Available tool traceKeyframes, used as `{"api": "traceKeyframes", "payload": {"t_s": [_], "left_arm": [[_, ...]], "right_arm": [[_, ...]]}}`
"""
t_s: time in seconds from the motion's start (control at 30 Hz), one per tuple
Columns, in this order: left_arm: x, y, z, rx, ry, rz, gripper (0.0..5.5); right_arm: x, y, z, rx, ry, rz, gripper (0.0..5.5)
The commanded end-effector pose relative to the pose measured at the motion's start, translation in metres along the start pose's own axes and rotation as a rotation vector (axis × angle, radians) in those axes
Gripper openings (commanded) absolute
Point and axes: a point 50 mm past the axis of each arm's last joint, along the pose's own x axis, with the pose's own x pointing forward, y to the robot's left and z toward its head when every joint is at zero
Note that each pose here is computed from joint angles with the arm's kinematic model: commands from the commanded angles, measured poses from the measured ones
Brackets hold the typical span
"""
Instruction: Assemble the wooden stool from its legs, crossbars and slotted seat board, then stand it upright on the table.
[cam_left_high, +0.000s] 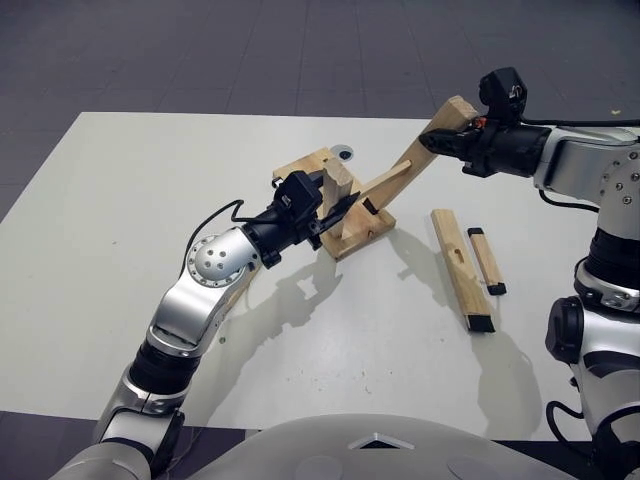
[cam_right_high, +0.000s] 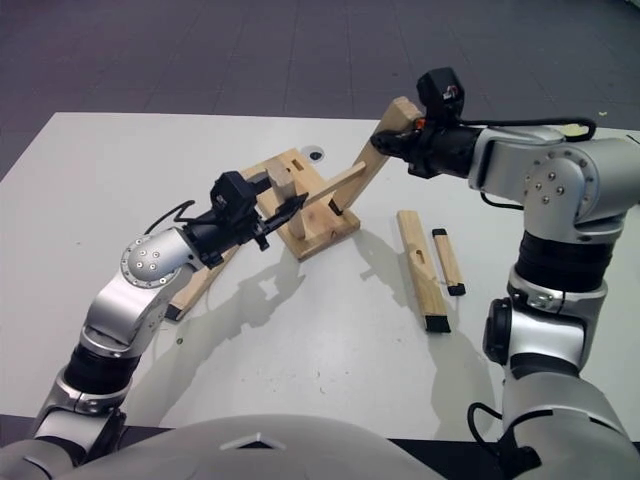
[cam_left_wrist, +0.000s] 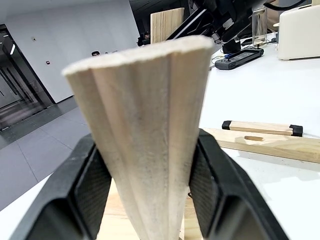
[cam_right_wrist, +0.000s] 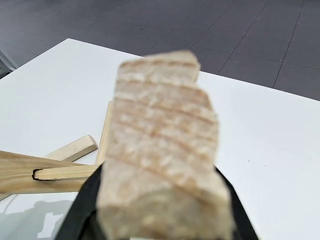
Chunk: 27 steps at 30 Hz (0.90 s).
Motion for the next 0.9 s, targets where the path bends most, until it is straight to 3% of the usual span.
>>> {"api": "traceKeyframes", "payload": {"t_s": [0.03,0.27,0.47,0.67,0.83,0.9], "left_arm": [[0.004,-0.006,-0.007,-0.126,0.051,0.007,2.04],[0.002,0.003,0.025,-0.376,-0.135,-0.042,2.05],[-0.011,0.01,0.033,-0.553,-0.209,-0.16,2.08],[-0.007,0.009,0.025,-0.547,-0.148,-0.168,2.12],[-0.005,0.009,0.022,-0.545,-0.126,-0.171,2.12],[-0.004,0.009,0.021,-0.54,-0.121,-0.16,2.12]], "right_arm": [[0.024,0.041,-0.067,0.121,0.314,0.331,1.04],[0.018,0.015,-0.07,0.283,0.171,0.157,1.04],[0.013,0.018,-0.085,0.196,0.338,0.165,1.04],[0.039,0.021,-0.109,0.195,0.486,0.112,1.04],[0.043,0.022,-0.133,0.181,0.604,0.076,1.04],[0.041,0.021,-0.128,0.17,0.584,0.079,1.04]]}}
